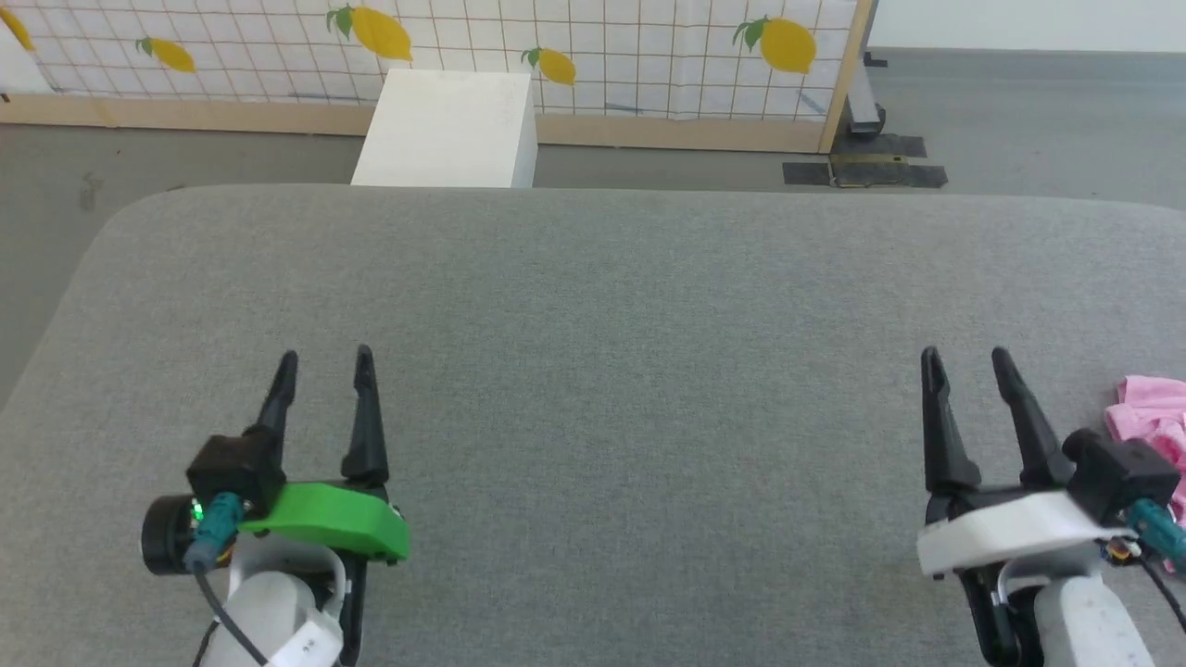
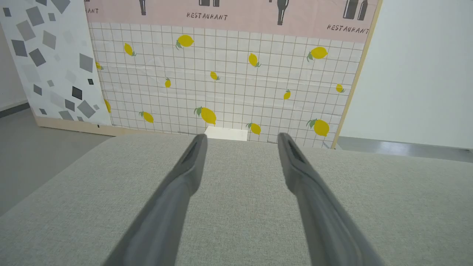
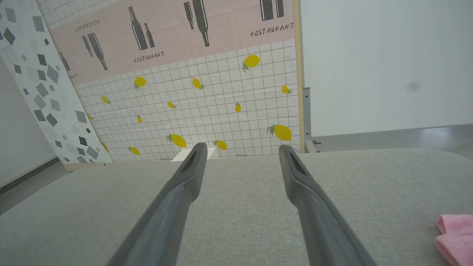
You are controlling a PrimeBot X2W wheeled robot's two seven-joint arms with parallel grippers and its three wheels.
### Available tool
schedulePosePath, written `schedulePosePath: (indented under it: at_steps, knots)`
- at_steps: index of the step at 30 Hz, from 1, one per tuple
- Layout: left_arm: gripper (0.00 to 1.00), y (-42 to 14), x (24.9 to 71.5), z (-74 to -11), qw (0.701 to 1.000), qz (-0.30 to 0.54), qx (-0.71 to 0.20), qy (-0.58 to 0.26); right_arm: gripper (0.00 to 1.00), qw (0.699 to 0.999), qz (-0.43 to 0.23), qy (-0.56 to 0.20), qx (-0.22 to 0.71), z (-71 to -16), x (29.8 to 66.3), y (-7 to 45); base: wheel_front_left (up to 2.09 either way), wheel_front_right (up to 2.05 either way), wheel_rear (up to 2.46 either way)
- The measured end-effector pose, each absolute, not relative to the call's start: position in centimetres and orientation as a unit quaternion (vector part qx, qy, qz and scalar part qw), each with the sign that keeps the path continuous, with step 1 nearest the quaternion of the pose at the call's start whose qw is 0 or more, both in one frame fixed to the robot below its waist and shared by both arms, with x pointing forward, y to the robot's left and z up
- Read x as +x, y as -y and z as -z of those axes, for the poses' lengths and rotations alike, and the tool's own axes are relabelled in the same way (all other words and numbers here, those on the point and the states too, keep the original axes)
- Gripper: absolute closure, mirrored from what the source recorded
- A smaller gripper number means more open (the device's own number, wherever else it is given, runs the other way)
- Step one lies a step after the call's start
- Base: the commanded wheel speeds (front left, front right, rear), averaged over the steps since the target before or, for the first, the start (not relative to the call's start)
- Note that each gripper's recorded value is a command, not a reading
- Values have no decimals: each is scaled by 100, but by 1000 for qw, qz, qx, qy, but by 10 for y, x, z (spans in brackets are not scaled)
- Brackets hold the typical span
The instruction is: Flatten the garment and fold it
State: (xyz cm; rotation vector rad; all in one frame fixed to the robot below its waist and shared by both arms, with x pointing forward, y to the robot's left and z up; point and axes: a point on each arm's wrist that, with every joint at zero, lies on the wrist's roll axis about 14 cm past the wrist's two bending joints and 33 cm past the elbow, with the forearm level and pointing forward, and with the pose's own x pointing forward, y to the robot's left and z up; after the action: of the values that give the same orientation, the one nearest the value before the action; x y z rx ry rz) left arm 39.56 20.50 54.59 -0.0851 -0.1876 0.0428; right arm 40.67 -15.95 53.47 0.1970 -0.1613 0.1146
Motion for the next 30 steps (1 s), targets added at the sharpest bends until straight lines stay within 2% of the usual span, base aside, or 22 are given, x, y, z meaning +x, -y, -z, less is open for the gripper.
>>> schedulePosePath:
  at_steps: [9, 17, 27, 28, 30]
  knots:
    - [0, -196, 395, -516, 998, -14, -49, 41, 0, 992, -54, 50, 98, -514, 393, 161, 0, 0, 0]
    - [0, -188, 390, -505, 999, -3, -47, 24, 0, 994, -46, 20, 99, -494, 387, 164, 0, 0, 0]
    - [0, -186, 387, -501, 999, -1, -51, 17, 0, 994, -45, 17, 99, -493, 384, 164, 0, 0, 0]
    - [100, -186, 387, -502, 999, -1, -51, 18, 100, 994, -45, 17, 99, -493, 384, 164, 0, 0, 0]
    - [100, -186, 387, -502, 999, -1, -51, 18, 100, 994, -45, 18, 99, -494, 384, 165, 0, 0, 0]
